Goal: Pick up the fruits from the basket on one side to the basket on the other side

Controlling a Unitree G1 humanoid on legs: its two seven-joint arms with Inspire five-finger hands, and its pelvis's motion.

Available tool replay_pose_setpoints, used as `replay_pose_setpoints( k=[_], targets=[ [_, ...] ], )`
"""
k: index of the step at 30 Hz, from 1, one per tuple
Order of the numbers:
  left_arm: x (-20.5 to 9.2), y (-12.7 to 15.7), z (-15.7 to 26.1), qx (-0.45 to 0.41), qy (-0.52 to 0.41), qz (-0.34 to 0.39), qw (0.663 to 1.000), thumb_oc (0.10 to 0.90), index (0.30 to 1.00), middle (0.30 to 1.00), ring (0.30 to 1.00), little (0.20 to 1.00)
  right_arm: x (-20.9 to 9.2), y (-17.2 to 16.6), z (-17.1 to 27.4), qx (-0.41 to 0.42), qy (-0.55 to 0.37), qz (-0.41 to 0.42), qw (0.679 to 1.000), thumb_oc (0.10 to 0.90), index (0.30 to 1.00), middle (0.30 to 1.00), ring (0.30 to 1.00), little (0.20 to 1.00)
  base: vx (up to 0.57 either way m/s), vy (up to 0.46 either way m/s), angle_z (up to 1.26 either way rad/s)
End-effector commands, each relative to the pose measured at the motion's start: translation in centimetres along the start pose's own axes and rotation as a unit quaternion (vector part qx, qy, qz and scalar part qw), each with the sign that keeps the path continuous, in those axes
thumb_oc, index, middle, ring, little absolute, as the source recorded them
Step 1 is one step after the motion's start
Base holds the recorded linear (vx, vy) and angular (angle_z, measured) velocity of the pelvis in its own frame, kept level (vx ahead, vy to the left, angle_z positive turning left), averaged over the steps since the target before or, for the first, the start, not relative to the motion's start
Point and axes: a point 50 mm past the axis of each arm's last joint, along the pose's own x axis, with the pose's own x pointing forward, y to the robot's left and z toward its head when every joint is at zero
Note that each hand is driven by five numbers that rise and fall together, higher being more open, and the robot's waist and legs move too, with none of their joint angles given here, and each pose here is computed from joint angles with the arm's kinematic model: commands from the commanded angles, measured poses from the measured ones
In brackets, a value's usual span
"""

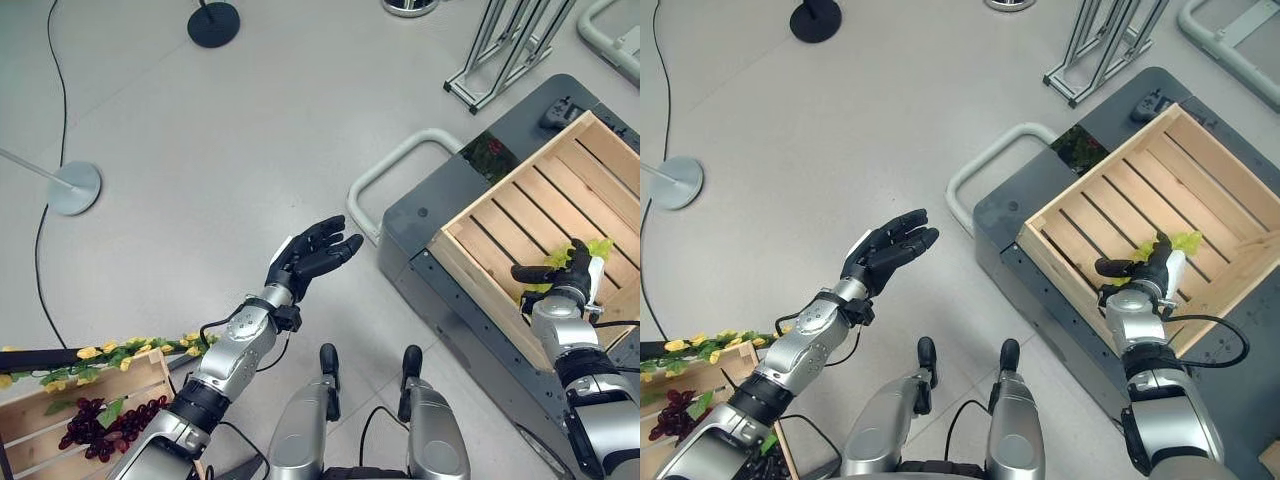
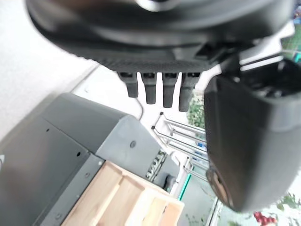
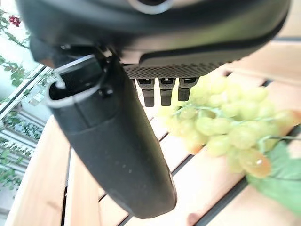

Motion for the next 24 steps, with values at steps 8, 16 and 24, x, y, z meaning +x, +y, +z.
replay_pose_setpoints(
  k=[8,16,24],
  targets=[
    [0.5,-2.2,4.2,-0.015,-0.133,-0.026,0.991,0.8,0.9,0.9,0.9,0.9,1.0,-3.6,2.1,0.005,-0.047,-0.081,0.996,0.8,0.9,0.9,0.9,0.9,-0.02,0.049,-0.12],
    [1.0,-3.1,4.7,-0.019,-0.143,-0.031,0.989,0.8,0.9,0.9,0.9,0.9,1.2,-2.8,4.5,-0.001,-0.083,-0.051,0.995,0.8,0.9,0.9,0.9,0.9,-0.03,0.025,-0.08],
    [1.4,-3.4,5.3,-0.022,-0.15,-0.036,0.988,0.8,0.9,0.9,0.9,0.9,1.6,-1.4,6.8,0.021,-0.068,0.003,0.997,0.8,0.9,0.9,0.9,0.9,-0.02,-0.004,-0.01]
  ],
)
